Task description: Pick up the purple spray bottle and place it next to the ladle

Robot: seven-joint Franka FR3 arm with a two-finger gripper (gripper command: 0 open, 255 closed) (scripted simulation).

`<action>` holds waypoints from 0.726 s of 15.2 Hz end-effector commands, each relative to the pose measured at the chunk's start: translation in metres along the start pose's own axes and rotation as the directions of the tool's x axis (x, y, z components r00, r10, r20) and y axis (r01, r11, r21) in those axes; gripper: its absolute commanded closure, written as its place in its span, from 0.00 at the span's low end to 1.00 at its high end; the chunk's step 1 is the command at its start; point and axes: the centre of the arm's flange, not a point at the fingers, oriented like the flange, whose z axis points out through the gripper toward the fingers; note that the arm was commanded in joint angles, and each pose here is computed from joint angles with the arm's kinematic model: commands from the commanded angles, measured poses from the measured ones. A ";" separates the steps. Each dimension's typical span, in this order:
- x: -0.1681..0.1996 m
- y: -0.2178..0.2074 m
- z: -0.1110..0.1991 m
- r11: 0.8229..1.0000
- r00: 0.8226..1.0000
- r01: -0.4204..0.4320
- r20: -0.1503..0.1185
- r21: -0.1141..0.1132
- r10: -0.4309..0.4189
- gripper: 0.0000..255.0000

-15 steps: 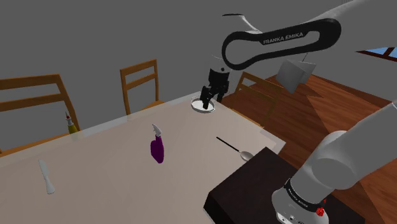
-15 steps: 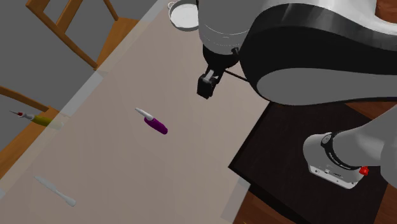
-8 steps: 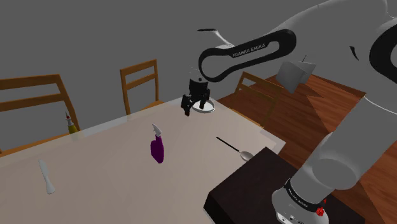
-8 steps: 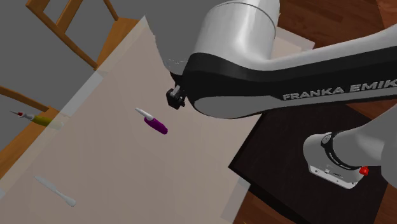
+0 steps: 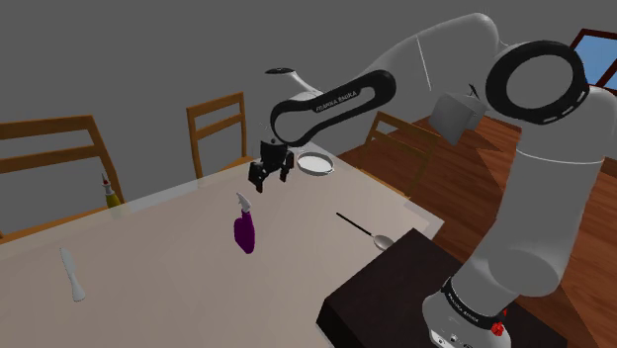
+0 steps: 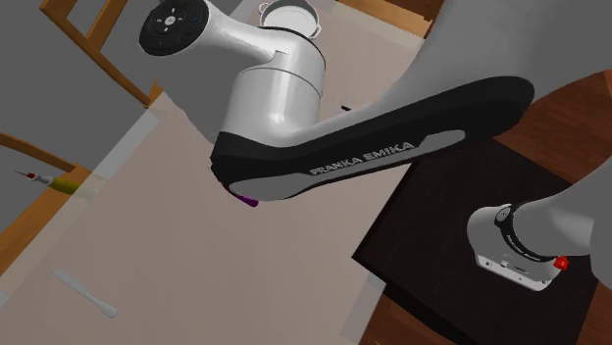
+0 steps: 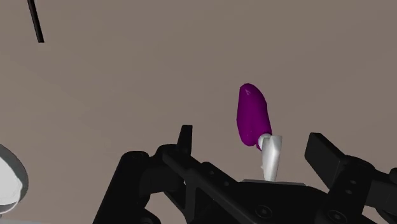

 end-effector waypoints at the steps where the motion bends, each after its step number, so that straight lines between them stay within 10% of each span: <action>1: 0.016 -0.015 0.014 1.000 1.000 0.001 0.001 0.002 -0.001 0.00; 11: 0.059 -0.051 0.075 1.000 1.000 0.003 0.005 0.007 -0.003 0.00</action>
